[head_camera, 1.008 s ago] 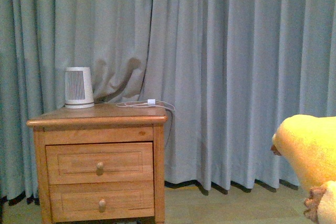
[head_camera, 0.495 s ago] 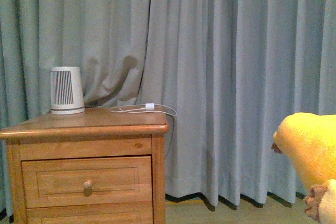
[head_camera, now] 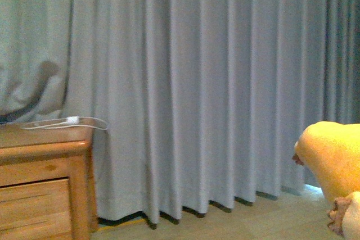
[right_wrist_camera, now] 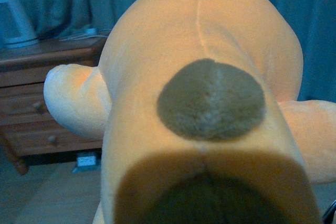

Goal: Put away toys

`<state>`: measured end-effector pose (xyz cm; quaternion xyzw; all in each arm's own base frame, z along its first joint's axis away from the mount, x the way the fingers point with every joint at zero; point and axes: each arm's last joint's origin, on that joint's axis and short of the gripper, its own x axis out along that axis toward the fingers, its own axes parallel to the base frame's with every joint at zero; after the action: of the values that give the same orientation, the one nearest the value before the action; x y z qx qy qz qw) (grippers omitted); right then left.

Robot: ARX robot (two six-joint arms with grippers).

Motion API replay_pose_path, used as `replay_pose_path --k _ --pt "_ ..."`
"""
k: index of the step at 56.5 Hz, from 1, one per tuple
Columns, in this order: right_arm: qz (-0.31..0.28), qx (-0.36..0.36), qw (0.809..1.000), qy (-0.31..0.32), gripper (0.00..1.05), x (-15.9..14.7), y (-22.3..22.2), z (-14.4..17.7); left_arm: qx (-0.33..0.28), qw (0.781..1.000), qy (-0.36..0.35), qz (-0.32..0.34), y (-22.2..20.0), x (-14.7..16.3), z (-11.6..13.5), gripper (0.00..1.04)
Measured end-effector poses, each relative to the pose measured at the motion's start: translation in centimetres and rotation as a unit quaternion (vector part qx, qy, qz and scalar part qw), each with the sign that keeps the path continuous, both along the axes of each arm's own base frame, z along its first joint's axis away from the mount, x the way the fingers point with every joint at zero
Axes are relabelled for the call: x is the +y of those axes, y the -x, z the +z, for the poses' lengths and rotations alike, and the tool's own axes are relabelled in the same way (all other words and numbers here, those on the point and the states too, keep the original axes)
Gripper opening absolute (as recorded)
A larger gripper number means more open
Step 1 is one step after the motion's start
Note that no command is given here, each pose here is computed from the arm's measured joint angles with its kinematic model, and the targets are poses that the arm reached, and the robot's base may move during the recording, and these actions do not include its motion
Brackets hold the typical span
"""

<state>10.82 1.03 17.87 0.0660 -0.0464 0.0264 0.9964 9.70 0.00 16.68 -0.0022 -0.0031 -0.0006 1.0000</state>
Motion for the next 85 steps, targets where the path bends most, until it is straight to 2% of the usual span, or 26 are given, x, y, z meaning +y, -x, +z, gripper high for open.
replay_pose_path --k 85 --pt "0.001 0.000 1.000 0.000 0.18 0.00 0.00 0.00 0.000 1.000 0.000 0.001 0.00 0.00 0.00 0.99"
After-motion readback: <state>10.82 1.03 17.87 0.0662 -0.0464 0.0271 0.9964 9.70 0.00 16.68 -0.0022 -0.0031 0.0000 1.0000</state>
